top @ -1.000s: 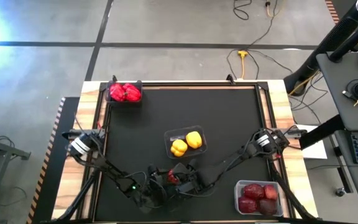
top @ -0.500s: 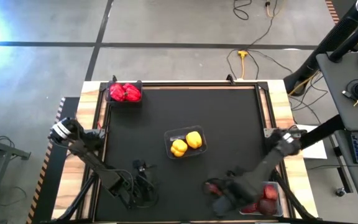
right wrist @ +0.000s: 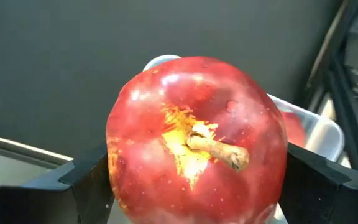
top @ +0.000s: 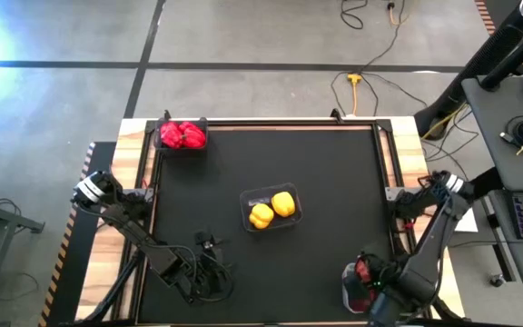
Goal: Sort produce into baskets
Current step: Put the red apple into the transparent bin
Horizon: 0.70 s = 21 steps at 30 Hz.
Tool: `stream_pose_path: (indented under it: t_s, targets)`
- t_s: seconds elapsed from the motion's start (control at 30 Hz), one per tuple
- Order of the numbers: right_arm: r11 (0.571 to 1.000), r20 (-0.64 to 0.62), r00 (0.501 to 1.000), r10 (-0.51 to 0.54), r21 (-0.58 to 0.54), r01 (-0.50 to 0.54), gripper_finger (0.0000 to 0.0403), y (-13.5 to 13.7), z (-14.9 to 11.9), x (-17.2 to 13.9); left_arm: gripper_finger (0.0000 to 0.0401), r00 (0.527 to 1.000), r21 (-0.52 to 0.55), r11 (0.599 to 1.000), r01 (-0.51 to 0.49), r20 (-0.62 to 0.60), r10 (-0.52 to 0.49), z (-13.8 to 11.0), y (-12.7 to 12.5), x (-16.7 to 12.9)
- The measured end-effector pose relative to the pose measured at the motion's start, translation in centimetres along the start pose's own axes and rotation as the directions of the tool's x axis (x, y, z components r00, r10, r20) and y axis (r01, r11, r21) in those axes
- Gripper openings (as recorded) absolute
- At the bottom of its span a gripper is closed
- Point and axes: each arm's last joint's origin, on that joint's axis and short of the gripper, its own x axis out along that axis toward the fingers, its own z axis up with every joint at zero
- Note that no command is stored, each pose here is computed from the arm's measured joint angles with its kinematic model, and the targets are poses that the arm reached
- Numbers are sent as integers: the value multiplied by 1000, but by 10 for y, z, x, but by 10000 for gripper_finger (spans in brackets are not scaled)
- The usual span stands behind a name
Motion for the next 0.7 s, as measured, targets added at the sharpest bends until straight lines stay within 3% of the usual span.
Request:
stream_pose_path:
  t_s: [0.13, 0.4, 0.7]
  targets:
    - [998, -41, 998, 56, 19, -56, 336, -4, 6, 16, 326, 1000, 9, 1000, -5, -5, 5, -1, 1, 0]
    - [997, -117, 990, 77, 40, -72, 392, -2, 9, 48, 326, 1000, 27, 1000, -14, -14, 14, -2, 2, 0]
    - [993, -132, 985, 116, 44, -111, 398, -2, 19, 20, 326, 999, 48, 999, -17, -44, 19, -2, 7, -4]
